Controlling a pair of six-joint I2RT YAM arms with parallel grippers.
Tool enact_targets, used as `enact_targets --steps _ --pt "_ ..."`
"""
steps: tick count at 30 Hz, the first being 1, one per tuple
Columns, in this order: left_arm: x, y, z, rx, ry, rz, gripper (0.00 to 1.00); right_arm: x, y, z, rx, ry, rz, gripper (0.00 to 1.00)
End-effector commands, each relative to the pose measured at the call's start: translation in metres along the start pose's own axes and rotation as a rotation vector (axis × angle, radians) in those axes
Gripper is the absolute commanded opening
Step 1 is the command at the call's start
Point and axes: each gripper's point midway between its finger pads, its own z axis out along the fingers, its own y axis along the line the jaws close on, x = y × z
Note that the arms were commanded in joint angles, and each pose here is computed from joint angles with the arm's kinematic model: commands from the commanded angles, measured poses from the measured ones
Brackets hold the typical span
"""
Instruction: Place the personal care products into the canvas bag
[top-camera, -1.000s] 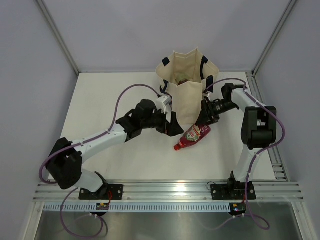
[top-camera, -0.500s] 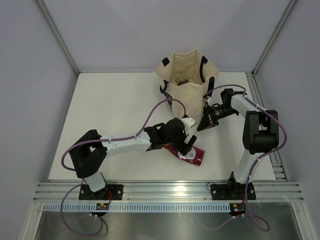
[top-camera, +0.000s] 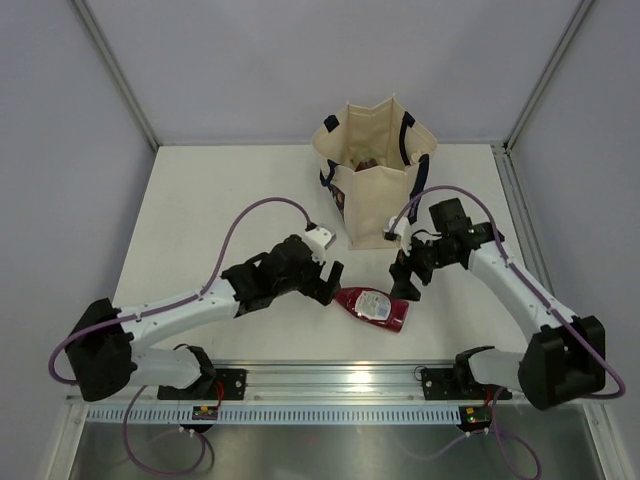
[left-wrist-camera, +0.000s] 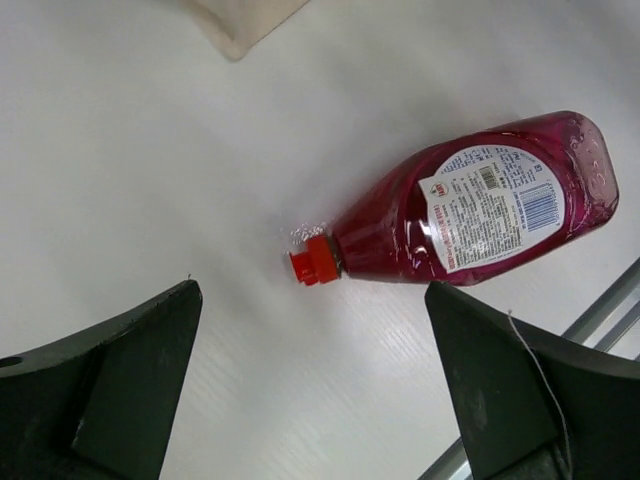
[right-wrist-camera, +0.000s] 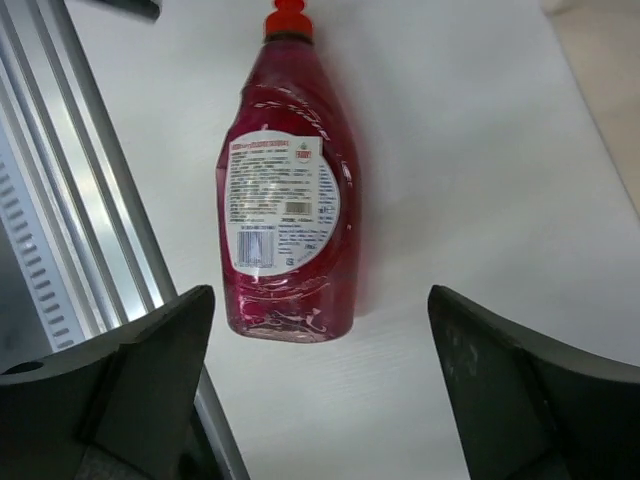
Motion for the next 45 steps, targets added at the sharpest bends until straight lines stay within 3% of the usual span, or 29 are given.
enact_targets --steps 1,4,9,20,27,28,31,32,34,35,38,40,45 --pt "-0.020 0.010 -0.028 -0.049 -0.142 -0.158 0.99 -0.015 0.005 0.013 0.122 -0.015 -0.276 0.99" --pt "-0.015 0.028 -0.044 -0.128 -0.180 -0.219 0.99 -0.031 0.027 0.030 0.191 -0.028 -0.296 1.00" --pt "-0.017 0.050 -0.082 -0.204 -0.301 -0.293 0.99 -0.035 0.039 0.069 0.351 0.078 -0.243 1.00" --pt "-0.008 0.069 -0.116 -0.263 -0.381 -0.341 0.99 0.029 0.025 0.106 0.532 0.416 -0.220 1.00" --pt "-0.009 0.070 -0.117 -0.261 -0.393 -0.337 0.99 0.061 0.024 0.124 0.481 0.523 -0.202 0.97" --pt "-0.010 0.069 -0.117 -0.262 -0.392 -0.336 0.99 0.068 0.025 0.128 0.458 0.549 -0.197 0.95" --pt "-0.013 0.069 -0.117 -0.258 -0.400 -0.334 0.99 0.072 0.032 0.134 0.393 0.578 -0.188 0.73" --pt "-0.014 0.068 -0.116 -0.257 -0.398 -0.332 0.99 0.068 0.034 0.134 0.370 0.576 -0.181 0.58" --pt "-0.016 0.068 -0.117 -0.254 -0.403 -0.332 0.99 0.070 0.035 0.130 0.317 0.588 -0.140 0.42" --pt "-0.016 0.067 -0.116 -0.253 -0.401 -0.331 0.99 0.066 0.034 0.129 0.297 0.580 -0.131 0.29" --pt "-0.018 0.067 -0.115 -0.248 -0.405 -0.328 0.99 0.059 0.028 0.120 0.216 0.547 -0.044 0.18" --pt "-0.021 0.066 -0.115 -0.244 -0.413 -0.325 0.99 0.054 0.038 0.112 0.089 0.521 -0.020 0.00" --pt "-0.029 0.062 -0.113 -0.226 -0.421 -0.309 0.99 0.017 0.057 0.079 -0.216 0.369 -0.052 0.00"
